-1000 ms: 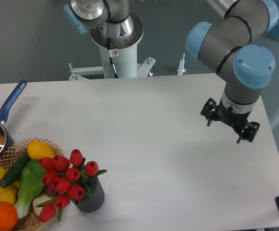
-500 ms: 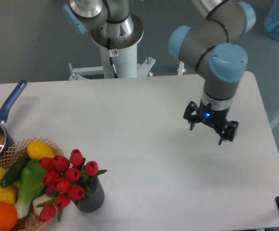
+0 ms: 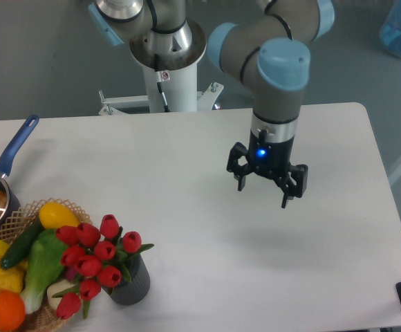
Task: Pick up the flowers from the vase
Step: 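Move the open gripper toward the red tulips in the grey vase, then lower the open gripper around the tulip stems above the vase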
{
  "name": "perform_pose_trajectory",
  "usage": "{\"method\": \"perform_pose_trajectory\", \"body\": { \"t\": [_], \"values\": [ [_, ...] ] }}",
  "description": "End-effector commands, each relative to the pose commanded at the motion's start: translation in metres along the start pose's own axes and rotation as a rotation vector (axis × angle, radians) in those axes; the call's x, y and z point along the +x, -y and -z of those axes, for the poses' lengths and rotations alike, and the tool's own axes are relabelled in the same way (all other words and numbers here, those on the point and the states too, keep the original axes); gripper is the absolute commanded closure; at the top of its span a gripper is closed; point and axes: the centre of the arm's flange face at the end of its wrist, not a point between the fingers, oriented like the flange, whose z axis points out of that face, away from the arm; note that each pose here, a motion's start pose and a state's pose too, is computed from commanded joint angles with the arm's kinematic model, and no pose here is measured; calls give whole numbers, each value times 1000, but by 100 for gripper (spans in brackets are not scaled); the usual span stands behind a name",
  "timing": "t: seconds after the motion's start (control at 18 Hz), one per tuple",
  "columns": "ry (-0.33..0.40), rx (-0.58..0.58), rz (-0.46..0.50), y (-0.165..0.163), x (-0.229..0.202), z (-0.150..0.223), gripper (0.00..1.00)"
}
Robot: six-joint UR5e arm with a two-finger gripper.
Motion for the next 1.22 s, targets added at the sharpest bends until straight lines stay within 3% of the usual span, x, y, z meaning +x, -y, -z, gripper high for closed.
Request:
{"method": "perform_pose_trajectory", "body": {
  "t": [0.17, 0.61, 0.89, 1.22],
  "values": [
    [-28, 46, -23, 13, 20, 7, 0],
    [-263, 361, -28, 45, 44, 9, 0],
    [-323, 396, -95, 72, 69, -32, 0],
    [-398, 489, -164, 80, 76, -51, 0]
  ]
}}
